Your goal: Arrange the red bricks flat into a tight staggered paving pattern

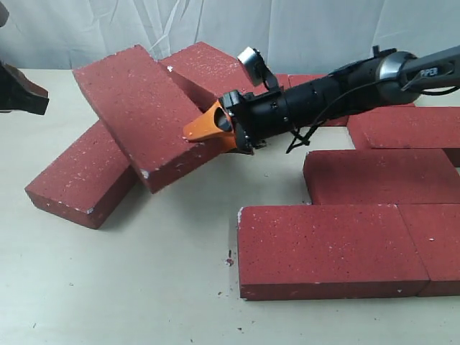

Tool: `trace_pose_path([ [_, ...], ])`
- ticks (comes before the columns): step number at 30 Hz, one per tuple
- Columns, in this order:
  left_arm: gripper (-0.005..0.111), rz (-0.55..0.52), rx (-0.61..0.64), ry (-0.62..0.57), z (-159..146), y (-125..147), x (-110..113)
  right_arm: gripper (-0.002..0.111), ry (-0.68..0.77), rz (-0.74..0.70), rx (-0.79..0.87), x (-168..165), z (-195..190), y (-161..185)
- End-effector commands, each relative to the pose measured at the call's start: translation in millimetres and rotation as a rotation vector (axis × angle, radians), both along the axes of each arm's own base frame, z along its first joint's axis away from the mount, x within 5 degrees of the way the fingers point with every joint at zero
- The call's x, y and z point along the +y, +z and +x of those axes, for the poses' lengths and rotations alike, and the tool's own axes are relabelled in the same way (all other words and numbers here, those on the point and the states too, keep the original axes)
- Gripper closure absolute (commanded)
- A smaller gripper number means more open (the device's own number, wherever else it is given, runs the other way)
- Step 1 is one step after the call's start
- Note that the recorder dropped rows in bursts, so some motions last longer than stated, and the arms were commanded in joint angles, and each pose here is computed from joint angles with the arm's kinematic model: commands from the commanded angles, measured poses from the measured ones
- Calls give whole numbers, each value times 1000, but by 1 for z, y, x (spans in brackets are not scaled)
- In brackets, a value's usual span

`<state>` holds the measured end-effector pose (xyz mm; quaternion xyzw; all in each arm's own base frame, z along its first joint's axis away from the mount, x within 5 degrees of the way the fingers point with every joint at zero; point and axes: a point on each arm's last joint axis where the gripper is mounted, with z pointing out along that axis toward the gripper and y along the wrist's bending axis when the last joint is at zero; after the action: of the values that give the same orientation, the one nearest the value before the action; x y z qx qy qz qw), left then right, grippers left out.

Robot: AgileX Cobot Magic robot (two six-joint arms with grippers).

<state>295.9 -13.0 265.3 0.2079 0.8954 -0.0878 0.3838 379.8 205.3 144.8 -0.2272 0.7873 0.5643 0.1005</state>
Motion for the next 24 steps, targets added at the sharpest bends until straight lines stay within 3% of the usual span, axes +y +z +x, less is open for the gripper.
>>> trace_pose_path([
  [1,107,-13,-55,-3,-13,18,-2,109,109,-123,-94,-18,-5,17],
  [10,107,-5,-76,14,-16,19,-1,109,217,-282,-256,-25,4,39],
  [16,107,0,-54,16,-11,11,0,109,289,-364,-303,-29,3,34],
  [22,107,3,-40,75,7,-9,5,109,320,-329,-365,-25,2,36],
  [24,107,4,-33,82,9,-13,6,101,321,-329,-366,-25,2,36],
])
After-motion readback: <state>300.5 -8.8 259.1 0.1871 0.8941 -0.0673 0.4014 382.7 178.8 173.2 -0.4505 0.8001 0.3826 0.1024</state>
